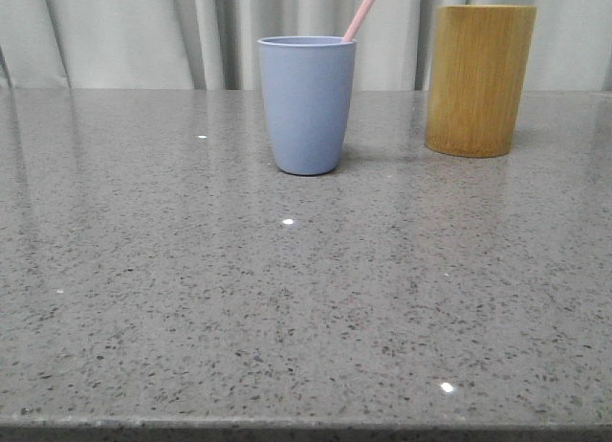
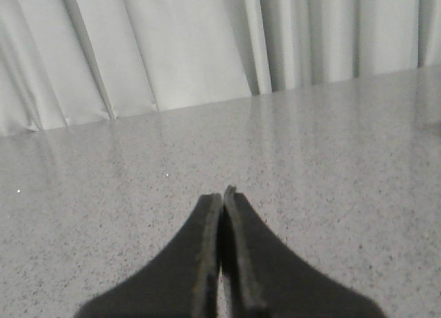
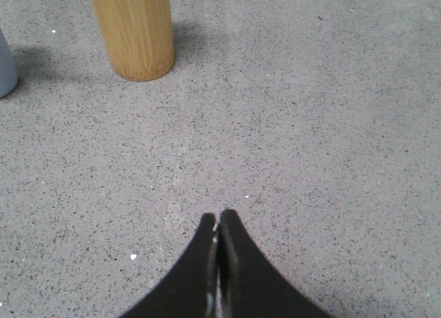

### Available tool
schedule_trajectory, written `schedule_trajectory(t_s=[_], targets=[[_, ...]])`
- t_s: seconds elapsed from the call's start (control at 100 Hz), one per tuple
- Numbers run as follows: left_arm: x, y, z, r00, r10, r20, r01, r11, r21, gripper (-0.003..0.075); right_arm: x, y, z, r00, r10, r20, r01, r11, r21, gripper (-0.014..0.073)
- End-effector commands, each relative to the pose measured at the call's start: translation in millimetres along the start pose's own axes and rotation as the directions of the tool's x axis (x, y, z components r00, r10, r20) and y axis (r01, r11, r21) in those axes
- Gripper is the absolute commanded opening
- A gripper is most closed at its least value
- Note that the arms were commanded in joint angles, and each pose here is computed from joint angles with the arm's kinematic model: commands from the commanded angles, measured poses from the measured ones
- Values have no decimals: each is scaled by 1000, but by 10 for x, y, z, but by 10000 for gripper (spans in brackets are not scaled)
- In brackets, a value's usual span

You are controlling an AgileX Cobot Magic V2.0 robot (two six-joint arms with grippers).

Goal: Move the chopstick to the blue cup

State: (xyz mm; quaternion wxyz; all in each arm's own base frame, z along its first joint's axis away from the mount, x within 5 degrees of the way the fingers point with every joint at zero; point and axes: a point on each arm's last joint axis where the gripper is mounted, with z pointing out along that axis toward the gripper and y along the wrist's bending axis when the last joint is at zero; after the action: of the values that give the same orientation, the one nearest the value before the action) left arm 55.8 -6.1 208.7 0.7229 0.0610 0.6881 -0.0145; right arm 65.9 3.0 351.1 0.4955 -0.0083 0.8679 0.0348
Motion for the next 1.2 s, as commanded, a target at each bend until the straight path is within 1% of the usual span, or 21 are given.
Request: schedule_trajectory(t_s=[0.0,0.95,1.03,1.11,1.19], targets=[[-82,10,-32,991,-39,129,40,999,-9,-19,-120,-5,-47,996,-10,92,10,1000,6,-122],[-84,10,-33,990,-47,131,49,999,-9,-19,-122,-4,-47,996,-10,94,10,1000,6,-122],[-84,10,-33,990,-47,131,49,999,-9,-19,-102,-6,-41,996,-11,90,10,1000,6,-122],[-84,10,-33,990,-47,131,49,999,-9,-19,-52,4,-61,996,11,85,-9,1000,-18,-122],[-84,10,-33,990,-47,131,49,999,-9,-19,-1,-7,-116,993,4,115,-1,1000,-26,-122]])
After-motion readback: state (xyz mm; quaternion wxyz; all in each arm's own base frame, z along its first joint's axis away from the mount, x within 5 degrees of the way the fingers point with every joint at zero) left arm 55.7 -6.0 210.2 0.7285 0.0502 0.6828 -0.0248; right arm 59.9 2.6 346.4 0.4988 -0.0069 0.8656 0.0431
